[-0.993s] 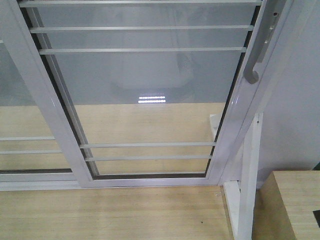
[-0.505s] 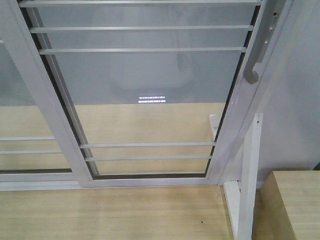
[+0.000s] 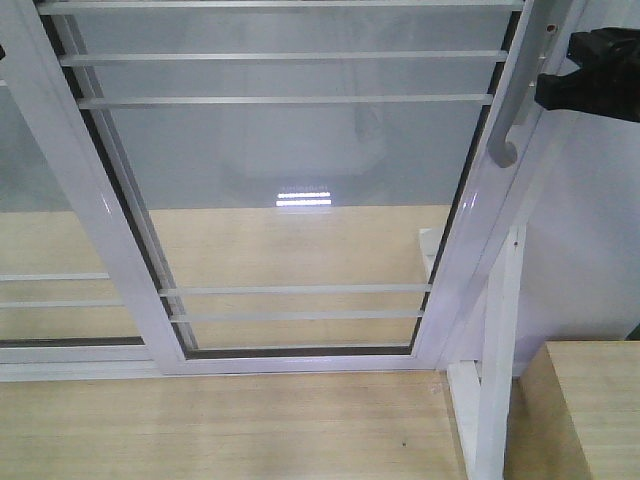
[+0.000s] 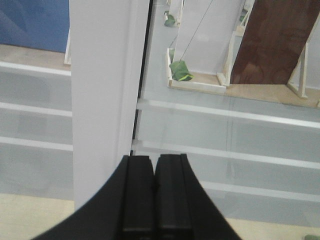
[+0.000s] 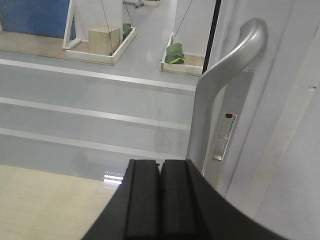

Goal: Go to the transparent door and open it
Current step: 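Raise the right gripper toward the silver door handle, then open the right gripper and close it around the silver handle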

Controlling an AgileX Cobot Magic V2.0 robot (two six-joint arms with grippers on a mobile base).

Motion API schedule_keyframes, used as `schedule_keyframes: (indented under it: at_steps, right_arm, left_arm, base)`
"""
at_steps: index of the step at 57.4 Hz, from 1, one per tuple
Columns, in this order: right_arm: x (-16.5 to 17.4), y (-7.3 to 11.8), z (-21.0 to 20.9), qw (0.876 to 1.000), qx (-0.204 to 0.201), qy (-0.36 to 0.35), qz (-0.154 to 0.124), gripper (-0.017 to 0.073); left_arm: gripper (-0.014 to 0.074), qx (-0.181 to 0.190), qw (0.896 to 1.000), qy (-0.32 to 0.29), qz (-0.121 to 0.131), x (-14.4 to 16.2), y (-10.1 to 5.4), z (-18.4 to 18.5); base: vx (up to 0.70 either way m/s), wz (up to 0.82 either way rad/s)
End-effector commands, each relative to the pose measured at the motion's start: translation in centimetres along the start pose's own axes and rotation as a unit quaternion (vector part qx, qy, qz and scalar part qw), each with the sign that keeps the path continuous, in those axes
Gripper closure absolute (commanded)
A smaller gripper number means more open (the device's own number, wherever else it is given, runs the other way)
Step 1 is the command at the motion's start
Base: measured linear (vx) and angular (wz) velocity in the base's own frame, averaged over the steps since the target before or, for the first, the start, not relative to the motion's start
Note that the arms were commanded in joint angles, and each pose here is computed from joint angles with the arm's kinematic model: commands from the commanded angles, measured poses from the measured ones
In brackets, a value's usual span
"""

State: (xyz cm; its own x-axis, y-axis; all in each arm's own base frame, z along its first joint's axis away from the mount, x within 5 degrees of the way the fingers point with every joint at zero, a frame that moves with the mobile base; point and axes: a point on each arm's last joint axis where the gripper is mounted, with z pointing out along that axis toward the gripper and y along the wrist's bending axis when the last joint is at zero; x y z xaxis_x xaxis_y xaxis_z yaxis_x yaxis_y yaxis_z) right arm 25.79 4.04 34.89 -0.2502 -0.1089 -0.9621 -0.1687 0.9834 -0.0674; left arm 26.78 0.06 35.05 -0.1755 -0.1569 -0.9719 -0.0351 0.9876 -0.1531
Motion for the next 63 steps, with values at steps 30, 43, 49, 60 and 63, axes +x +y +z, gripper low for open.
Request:
schedule_keyframes:
  at_steps: [30, 43, 49, 60, 63]
  right_arm:
    - [-1.9, -0.1, -0.2, 0.998, 0.001, -0.064, -0.008, 0.0192]
    - [-2.0, -0.1, -0.2, 0.998, 0.001, -0.068, -0.008, -0.0171]
    - [-2.1, -0.1, -0.1, 0.997, 0.001, -0.076, -0.007, -0.0168]
    - [-2.0, 0.0, 1.1, 0.996, 0.000, -0.092, -0.007, -0.0141]
    - [-1.6, 0.0, 1.8, 0.996, -0.001, -0.090, -0.007, -0.0134]
  left_arm:
    - [0.0172, 0.011, 0.997, -0.056, 0.054, -2.2, -0.6, -0.7]
    - [-0.0022, 0.011, 0.997, -0.056, 0.054, -2.2, -0.6, -0.7]
    - [-0.0031, 0.011, 0.997, -0.056, 0.054, -2.2, -0.6, -0.7]
    - [-0.0005, 0.011, 0.997, -0.050, 0.054, -2.1, -0.6, -0.7]
    - [0.0008, 0.011, 0.997, -0.044, 0.054, -2.0, -0.6, -0.7]
  base:
    - [0.00, 0.00]
    - [0.00, 0.00]
    - [0.00, 0.00]
    - [0.00, 0.00]
    - [0.00, 0.00]
